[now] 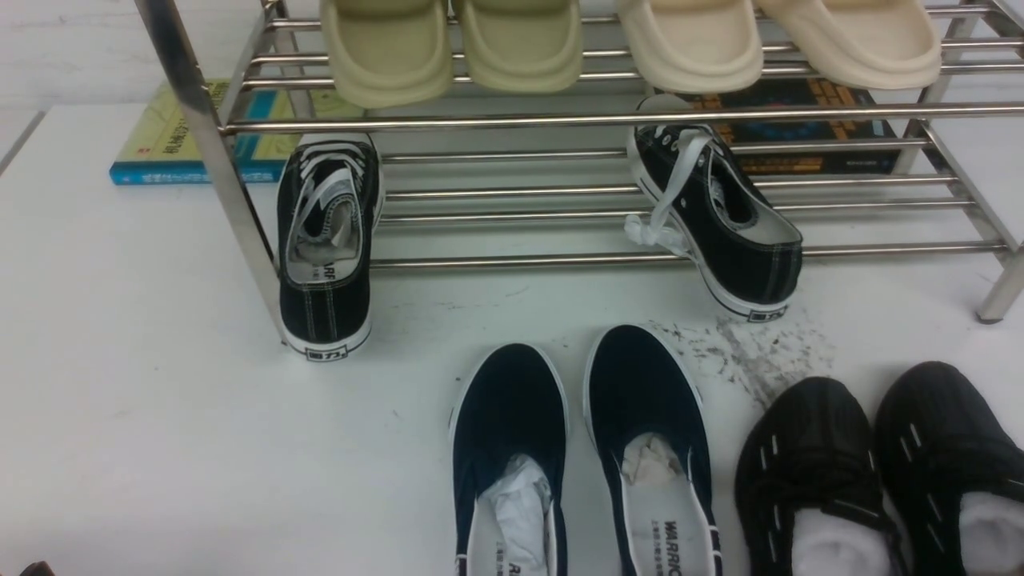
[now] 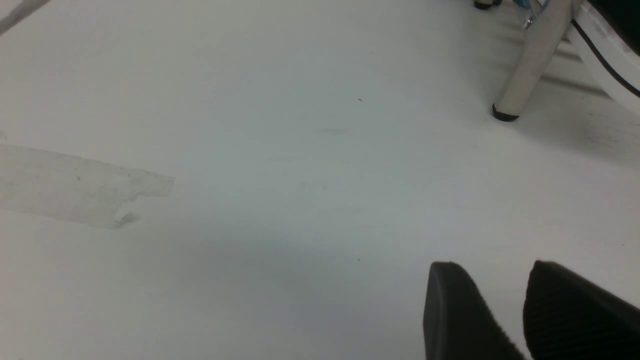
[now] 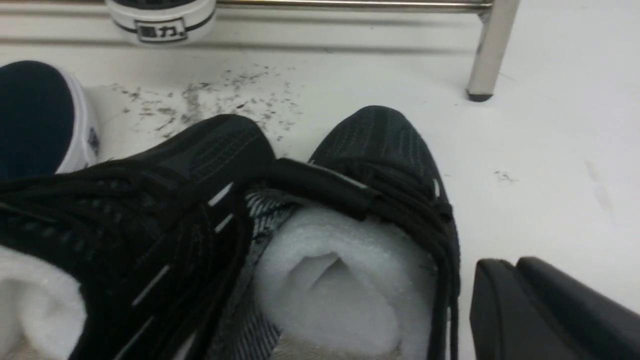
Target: Take the shoes off the shelf with your hand on the white table.
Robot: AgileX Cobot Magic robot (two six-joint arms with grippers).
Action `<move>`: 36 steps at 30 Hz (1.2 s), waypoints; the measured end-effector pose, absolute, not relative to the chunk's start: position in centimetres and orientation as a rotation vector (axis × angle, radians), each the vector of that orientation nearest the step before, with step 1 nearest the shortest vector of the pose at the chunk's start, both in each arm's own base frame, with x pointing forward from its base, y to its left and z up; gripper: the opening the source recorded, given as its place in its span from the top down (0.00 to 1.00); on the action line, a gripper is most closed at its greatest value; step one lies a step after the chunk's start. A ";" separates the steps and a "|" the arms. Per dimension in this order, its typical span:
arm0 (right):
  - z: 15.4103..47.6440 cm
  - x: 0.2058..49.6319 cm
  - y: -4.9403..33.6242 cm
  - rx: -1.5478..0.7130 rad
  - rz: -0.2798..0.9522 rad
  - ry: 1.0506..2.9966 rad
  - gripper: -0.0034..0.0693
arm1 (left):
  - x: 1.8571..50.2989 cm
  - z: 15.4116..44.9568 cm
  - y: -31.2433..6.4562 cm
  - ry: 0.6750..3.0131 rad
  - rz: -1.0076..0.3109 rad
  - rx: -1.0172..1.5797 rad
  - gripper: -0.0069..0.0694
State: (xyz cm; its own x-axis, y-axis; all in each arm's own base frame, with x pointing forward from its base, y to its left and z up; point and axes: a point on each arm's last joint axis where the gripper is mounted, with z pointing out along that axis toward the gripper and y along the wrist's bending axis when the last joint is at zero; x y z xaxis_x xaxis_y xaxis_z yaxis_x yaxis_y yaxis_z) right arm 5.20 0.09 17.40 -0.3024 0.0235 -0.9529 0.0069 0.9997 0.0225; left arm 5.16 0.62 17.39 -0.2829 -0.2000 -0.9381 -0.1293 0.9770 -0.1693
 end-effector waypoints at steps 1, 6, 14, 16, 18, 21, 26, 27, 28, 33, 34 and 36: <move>17.4 5.2 0.1 0.018 0.019 1.878 0.87 | 5.2 17.4 0.6 1.863 -0.070 -0.239 0.59; 17.4 5.2 0.2 0.014 0.027 1.878 0.86 | 5.2 17.4 0.6 1.863 -0.070 -0.239 0.59; 17.4 5.2 0.5 -0.040 0.068 1.878 0.85 | 5.2 17.4 0.6 1.863 -0.070 -0.239 0.59; 17.4 5.2 0.5 -0.042 0.068 1.878 0.84 | 5.2 17.4 0.6 1.863 -0.070 -0.239 0.59; 17.4 5.2 0.5 -0.045 0.070 1.878 0.84 | 5.2 17.4 0.6 1.863 -0.070 -0.239 0.59; 17.4 5.2 0.5 -0.057 0.079 1.878 0.84 | 5.2 17.4 0.6 1.863 -0.070 -0.239 0.59; 17.4 5.2 0.6 -0.075 0.092 1.878 0.83 | 5.2 17.4 0.6 1.863 -0.070 -0.239 0.59; 17.4 5.2 0.6 -0.075 0.092 1.878 0.83 | 5.2 17.4 0.6 1.863 -0.070 -0.239 0.59; 17.4 5.2 0.6 -0.075 0.092 1.878 0.83 | 5.2 17.4 0.6 1.863 -0.070 -0.239 0.59; 17.4 5.2 0.6 -0.076 0.093 1.878 0.82 | 5.2 17.4 0.6 1.863 -0.070 -0.239 0.59; 17.4 5.2 0.6 -0.076 0.093 1.878 0.82 | 5.2 17.4 0.6 1.863 -0.070 -0.239 0.59; 17.4 5.2 0.6 -0.076 0.093 1.878 0.82 | 5.2 17.4 0.6 1.863 -0.070 -0.239 0.59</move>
State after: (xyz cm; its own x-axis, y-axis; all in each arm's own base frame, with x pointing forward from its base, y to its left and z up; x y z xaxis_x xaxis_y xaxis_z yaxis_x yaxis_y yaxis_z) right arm 5.16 0.65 17.40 -0.3034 -0.0057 -0.9528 -0.0994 0.9947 0.0257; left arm 5.16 0.62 17.39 -0.2829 -0.2000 -0.9381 -0.1293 0.9770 -0.1693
